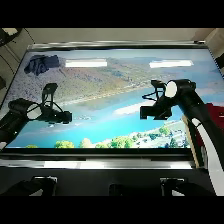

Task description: Fold the shirts.

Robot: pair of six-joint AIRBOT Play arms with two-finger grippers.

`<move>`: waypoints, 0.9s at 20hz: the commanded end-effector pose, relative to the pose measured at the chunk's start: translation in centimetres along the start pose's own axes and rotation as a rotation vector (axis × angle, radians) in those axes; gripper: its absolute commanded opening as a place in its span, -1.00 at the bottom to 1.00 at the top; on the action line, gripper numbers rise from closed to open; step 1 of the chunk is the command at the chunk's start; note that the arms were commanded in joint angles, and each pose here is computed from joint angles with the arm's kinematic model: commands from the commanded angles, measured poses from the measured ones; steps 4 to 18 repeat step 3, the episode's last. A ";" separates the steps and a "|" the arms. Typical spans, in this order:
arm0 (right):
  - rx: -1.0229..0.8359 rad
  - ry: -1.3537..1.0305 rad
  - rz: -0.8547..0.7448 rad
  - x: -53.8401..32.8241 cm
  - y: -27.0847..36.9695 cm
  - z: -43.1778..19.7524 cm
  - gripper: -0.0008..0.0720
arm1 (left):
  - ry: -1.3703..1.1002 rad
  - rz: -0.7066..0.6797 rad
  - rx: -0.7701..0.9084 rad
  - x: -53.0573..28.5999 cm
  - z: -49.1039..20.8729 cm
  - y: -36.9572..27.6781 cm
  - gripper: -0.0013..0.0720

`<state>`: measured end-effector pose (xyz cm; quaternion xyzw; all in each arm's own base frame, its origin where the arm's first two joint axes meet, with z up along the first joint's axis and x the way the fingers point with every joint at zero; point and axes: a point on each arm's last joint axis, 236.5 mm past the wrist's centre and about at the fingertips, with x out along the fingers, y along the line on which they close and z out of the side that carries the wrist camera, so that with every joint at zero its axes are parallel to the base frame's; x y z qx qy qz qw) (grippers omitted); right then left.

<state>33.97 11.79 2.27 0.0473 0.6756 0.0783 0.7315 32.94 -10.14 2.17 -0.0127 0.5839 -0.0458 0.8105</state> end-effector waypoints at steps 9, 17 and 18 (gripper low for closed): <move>-0.002 0.007 0.001 0.1 0.1 -0.2 0.92 | -0.003 -0.001 -0.003 0.0 0.0 0.0 0.31; -0.002 0.007 0.001 0.1 0.1 -0.2 0.92 | -0.003 -0.001 -0.003 0.0 0.0 0.0 0.31; -0.002 0.007 0.001 0.1 0.1 -0.2 0.92 | -0.003 -0.001 -0.003 0.0 0.0 0.0 0.31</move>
